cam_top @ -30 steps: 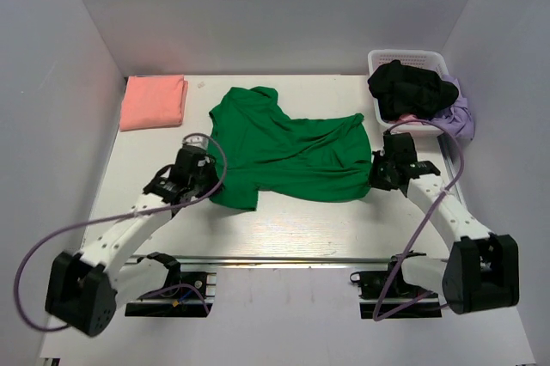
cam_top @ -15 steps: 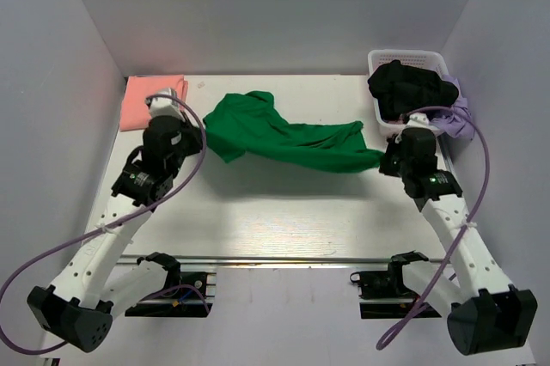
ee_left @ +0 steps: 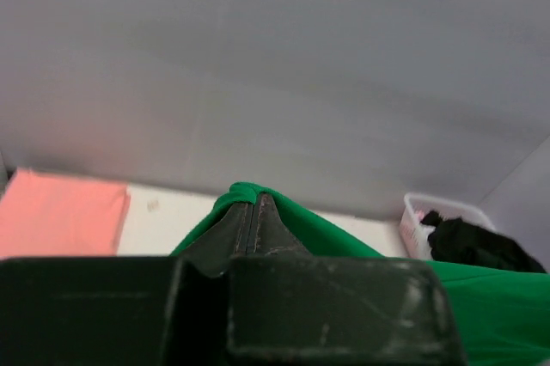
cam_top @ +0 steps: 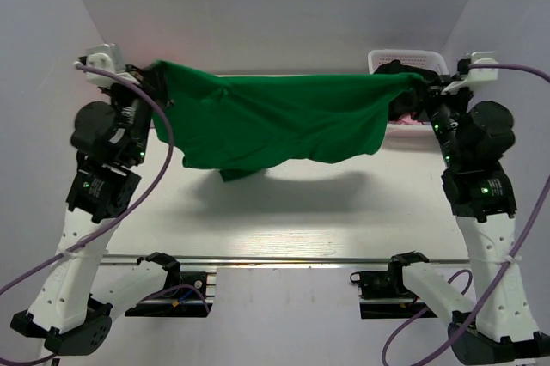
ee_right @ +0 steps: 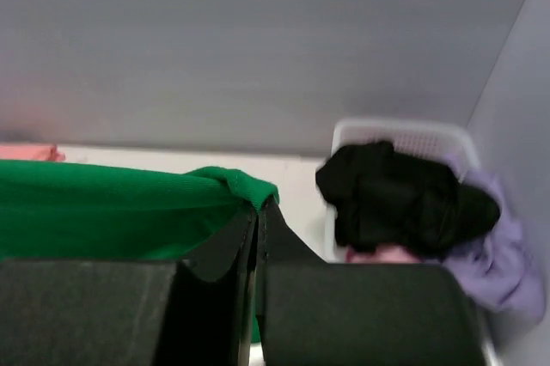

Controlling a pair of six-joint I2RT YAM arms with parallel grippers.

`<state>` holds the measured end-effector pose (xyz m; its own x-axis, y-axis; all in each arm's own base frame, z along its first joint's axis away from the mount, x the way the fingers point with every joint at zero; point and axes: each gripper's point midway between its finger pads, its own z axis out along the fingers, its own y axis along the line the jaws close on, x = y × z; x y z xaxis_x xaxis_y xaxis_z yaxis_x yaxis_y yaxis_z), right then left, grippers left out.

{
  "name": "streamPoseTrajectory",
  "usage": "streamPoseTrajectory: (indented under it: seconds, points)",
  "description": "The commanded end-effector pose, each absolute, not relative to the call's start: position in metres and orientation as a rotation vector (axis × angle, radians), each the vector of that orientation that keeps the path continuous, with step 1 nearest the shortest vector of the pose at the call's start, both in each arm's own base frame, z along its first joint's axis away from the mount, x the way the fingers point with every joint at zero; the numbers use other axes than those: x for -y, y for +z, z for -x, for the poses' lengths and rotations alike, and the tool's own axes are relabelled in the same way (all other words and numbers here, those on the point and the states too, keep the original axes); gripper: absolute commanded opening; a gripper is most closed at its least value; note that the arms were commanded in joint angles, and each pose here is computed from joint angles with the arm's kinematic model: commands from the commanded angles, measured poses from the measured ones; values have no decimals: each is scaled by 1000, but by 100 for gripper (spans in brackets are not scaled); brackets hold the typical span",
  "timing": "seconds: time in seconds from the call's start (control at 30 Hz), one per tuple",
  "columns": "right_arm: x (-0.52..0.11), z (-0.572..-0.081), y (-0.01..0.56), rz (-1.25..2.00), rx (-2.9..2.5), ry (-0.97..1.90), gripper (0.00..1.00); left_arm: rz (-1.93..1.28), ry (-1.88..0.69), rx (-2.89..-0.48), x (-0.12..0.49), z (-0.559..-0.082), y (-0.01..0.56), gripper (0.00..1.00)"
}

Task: Fold and stack the t-shirts
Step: Flatten out the tshirt

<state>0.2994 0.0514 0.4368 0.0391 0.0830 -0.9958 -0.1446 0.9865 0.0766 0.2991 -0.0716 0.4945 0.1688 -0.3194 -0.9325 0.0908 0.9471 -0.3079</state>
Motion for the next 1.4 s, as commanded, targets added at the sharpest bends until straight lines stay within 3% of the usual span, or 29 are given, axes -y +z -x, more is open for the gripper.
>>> streamPoseTrajectory:
  seconds: [0.0, 0.13, 0.43, 1.03, 1.2, 1.37]
  points:
    - [-48, -273, 510, 104, -1323, 150, 0, 143, -265, -1207, 57, -272, 558, 0]
    - [-46, -244, 555, 159, -1218, 124, 0, 138, -254, -1144, 49, -254, 590, 0]
    - [-41, -198, 585, 193, -1160, 117, 0, 38, -303, -987, 40, -190, 644, 0]
    - [-32, -127, 567, 117, -1107, 222, 0, -84, -438, -938, 47, -129, 664, 0]
    - [-31, -126, 555, 84, -1112, 244, 0, -86, -458, -951, 51, -131, 657, 0]
    - [-36, -160, 534, 54, -1158, 263, 0, -87, -447, -1059, 71, -182, 628, 0]
